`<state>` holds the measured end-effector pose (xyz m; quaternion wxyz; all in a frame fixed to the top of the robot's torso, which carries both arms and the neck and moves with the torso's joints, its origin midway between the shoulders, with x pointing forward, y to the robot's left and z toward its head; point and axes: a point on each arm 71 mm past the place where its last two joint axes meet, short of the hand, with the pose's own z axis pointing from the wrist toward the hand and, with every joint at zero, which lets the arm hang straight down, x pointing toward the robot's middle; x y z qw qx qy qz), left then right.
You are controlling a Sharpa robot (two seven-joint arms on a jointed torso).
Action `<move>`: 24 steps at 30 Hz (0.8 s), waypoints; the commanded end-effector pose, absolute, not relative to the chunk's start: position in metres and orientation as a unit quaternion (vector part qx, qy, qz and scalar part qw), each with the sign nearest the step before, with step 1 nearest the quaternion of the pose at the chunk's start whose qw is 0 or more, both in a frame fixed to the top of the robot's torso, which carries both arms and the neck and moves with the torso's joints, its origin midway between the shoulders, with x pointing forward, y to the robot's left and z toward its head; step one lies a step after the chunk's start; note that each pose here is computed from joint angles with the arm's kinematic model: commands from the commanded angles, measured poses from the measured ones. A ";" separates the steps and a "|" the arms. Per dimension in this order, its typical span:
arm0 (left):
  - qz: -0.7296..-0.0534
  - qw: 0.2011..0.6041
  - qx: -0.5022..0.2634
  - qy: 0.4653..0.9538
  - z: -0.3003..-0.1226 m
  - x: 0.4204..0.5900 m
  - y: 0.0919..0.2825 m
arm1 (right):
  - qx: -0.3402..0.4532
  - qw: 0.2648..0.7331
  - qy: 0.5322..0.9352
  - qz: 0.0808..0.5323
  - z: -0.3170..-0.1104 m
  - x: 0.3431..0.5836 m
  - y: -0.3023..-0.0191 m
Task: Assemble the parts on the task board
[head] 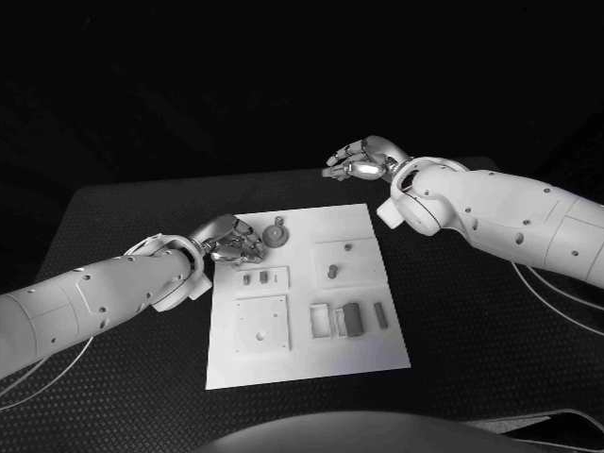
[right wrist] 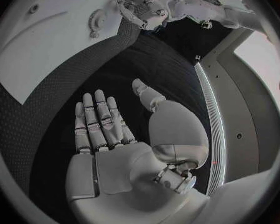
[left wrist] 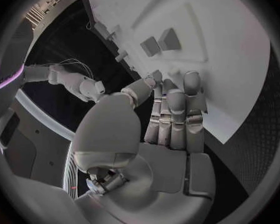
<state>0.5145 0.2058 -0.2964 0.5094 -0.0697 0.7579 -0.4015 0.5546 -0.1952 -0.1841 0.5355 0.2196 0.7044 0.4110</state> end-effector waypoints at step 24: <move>-0.390 0.510 -0.069 0.764 -0.298 0.517 0.208 | 0.216 0.531 0.706 0.416 -0.184 0.554 -0.194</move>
